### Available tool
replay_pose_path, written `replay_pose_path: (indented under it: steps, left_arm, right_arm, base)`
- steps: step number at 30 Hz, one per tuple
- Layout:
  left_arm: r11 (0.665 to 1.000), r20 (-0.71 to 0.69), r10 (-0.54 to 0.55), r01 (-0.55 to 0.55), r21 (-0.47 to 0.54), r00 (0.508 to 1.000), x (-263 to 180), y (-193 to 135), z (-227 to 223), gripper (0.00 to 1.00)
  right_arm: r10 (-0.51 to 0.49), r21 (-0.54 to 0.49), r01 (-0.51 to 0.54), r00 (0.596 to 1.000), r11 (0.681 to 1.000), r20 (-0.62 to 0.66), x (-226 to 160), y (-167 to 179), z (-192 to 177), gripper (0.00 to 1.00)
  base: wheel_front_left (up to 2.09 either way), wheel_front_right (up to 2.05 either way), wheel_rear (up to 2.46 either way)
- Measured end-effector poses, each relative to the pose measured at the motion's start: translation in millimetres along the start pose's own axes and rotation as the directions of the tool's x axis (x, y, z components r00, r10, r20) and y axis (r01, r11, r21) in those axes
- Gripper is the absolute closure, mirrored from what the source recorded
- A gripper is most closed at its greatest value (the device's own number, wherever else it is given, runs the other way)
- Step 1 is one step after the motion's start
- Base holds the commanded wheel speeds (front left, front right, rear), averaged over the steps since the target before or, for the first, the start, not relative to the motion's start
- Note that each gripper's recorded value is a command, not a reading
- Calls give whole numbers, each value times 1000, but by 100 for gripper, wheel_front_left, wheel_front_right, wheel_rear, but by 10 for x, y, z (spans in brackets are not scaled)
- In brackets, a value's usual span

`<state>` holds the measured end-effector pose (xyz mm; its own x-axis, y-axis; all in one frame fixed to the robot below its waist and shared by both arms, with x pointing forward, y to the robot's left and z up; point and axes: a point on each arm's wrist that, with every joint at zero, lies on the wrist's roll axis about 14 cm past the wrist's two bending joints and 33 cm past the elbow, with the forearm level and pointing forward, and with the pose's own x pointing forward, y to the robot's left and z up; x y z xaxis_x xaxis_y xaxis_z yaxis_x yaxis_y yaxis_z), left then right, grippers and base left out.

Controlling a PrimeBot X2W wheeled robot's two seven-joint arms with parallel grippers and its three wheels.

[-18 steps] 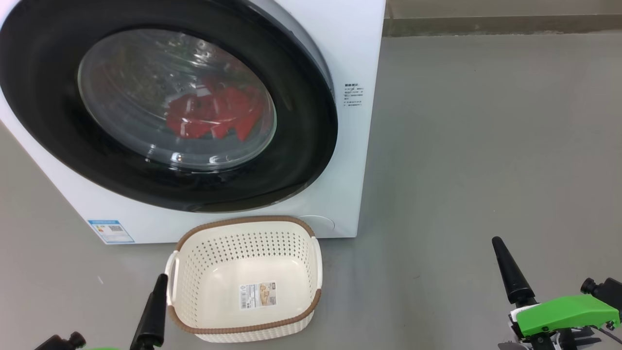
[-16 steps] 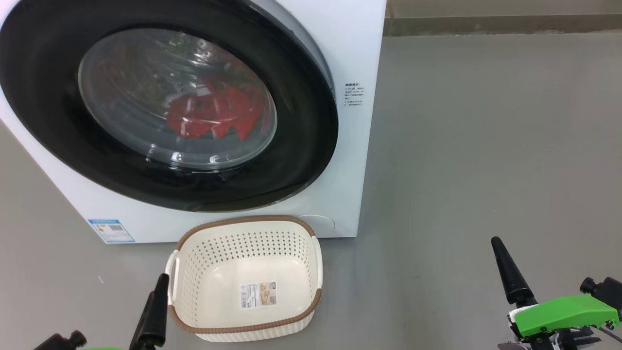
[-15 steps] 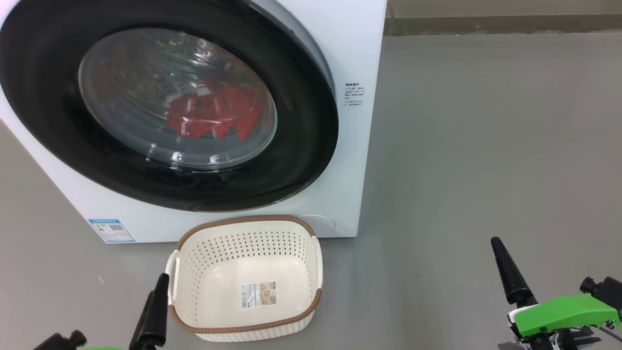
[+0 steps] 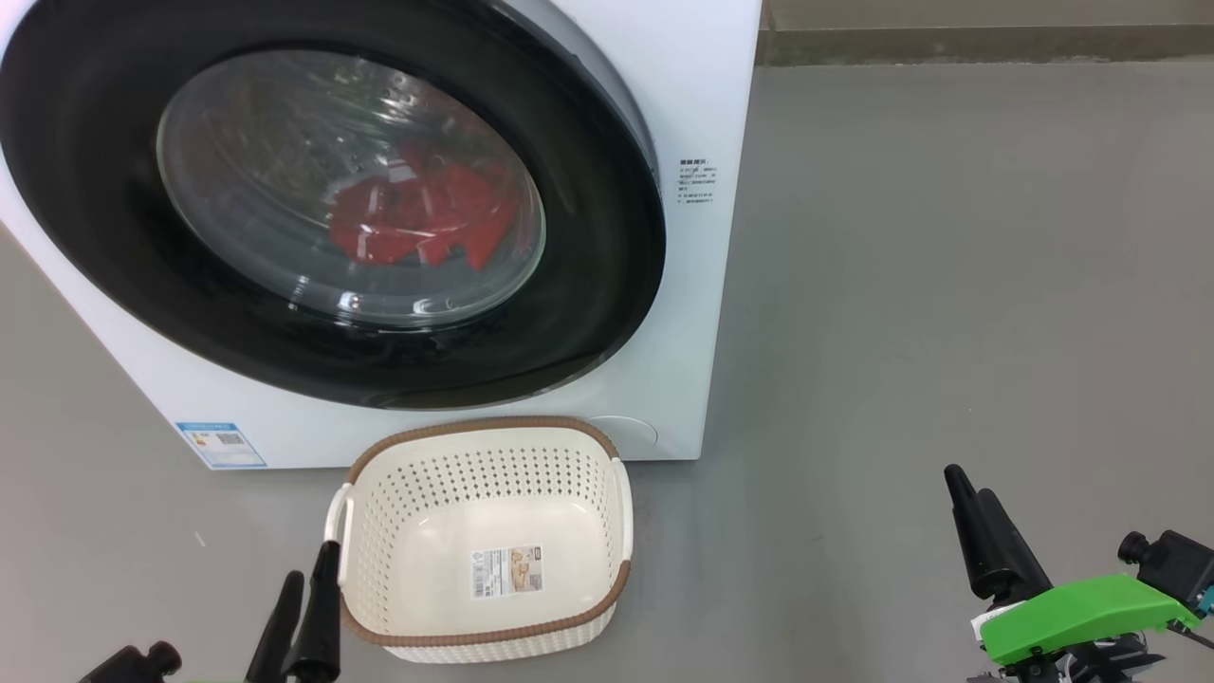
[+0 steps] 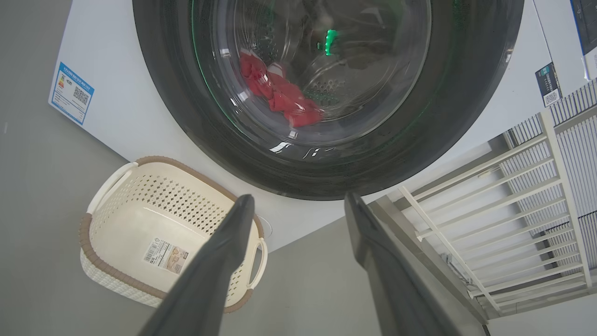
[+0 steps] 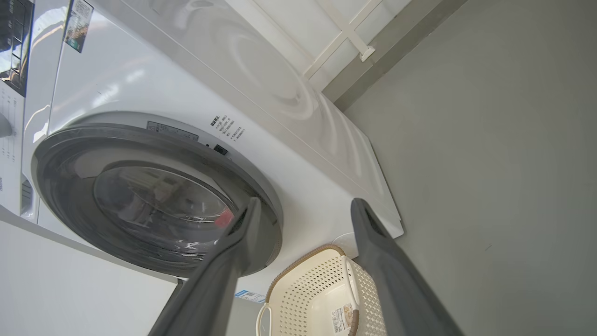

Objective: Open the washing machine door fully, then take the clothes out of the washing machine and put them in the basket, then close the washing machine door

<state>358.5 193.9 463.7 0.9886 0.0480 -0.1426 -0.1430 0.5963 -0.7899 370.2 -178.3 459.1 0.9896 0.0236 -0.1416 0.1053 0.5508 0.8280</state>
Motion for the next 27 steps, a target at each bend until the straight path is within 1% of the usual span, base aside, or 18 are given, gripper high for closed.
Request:
replay_pose_path:
  steps: [13,22,27]
  left_arm:
    - [986,21,-20,16,164,1000,-10,-54,24,0]
    - [963,26,-24,16,270,999,-35,-50,23,0]
    - [945,39,-36,22,327,999,-40,-74,43,0]
  right_arm:
    - [27,-141,-28,1000,990,-4,11,60,-27,0]
    - [46,-230,-46,999,972,-5,18,94,-39,0]
    - [58,-290,-58,998,955,-8,20,111,-41,0]
  base:
    - [0,0,0]
    - [0,0,0]
    - [0,0,0]
